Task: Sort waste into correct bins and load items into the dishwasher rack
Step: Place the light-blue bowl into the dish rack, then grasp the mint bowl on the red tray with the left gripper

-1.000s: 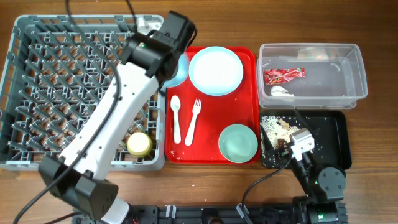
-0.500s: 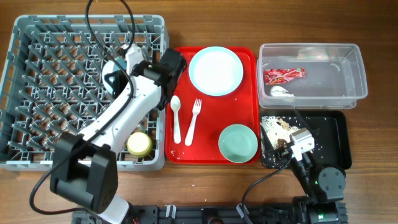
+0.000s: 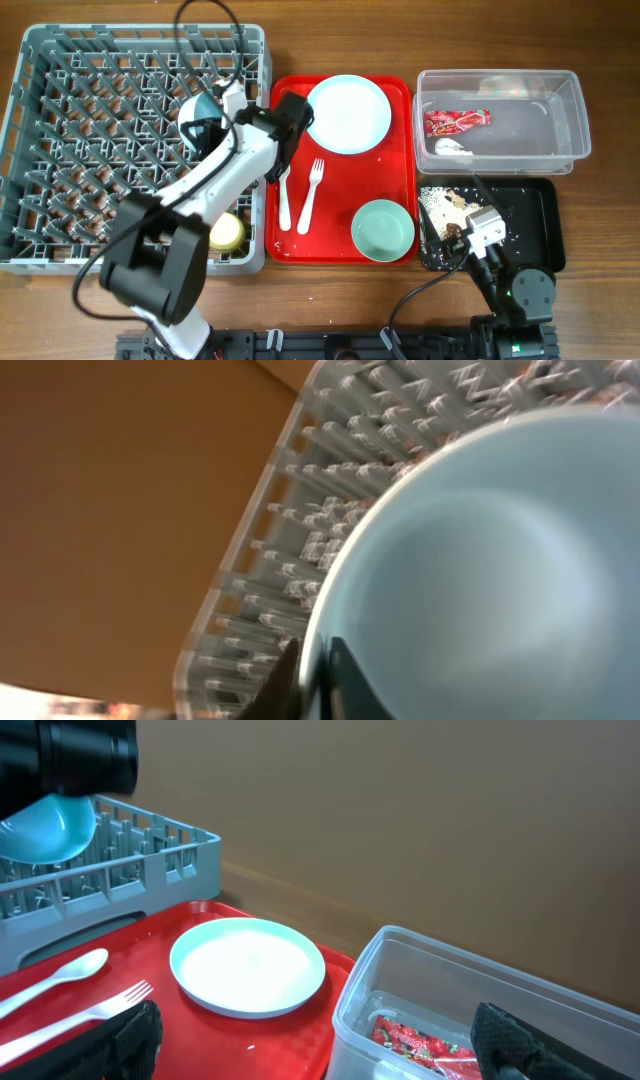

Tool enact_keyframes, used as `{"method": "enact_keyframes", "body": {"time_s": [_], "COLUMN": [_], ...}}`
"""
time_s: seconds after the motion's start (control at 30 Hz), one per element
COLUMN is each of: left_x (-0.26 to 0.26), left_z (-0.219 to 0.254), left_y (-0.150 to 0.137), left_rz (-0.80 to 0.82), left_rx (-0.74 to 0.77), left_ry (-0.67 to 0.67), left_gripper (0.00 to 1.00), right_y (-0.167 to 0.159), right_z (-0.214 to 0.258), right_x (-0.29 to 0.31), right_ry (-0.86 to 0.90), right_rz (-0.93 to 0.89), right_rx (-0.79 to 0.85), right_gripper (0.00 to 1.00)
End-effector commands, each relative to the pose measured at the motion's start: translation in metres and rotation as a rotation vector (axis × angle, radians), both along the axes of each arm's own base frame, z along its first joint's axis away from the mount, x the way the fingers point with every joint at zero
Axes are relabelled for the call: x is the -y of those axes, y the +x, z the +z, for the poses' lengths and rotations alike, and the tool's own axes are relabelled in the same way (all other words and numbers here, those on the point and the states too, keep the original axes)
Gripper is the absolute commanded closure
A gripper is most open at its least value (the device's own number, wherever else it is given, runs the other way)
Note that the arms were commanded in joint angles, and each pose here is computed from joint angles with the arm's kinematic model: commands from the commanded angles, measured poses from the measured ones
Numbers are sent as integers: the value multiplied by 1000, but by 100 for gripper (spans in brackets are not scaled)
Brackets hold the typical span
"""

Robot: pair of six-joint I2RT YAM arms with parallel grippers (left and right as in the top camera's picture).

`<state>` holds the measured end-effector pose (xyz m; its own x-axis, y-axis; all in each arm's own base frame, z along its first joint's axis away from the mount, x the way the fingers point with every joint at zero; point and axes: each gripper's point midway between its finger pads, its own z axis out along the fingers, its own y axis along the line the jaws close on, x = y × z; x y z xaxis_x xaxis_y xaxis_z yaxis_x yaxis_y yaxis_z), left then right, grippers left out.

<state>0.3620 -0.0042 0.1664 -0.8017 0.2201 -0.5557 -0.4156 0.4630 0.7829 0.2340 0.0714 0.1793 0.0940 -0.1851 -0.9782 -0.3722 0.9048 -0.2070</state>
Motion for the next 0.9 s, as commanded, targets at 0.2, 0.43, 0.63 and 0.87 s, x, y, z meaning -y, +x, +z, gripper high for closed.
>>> {"method": "enact_keyframes", "body": {"time_s": [0.2, 0.43, 0.63, 0.87], "left_x": [6, 5, 18, 79], "left_z": [10, 2, -22, -44], "left_y": [0, -5, -13, -33], "left_rz": [-65, -58, -65, -156], "left_rx": [-61, -107, -164, -249], "left_ry": [249, 215, 89, -183], "left_gripper": [93, 94, 78, 48], "right_y": [-1, -1, -1, -1], "right_z": [3, 3, 3, 3], "right_x": [-1, -1, -1, -1], "right_ry": [-5, -5, -5, -6], "right_rz": [11, 11, 11, 11], "right_rx": [15, 15, 15, 16], "right_gripper": [0, 0, 0, 0]}}
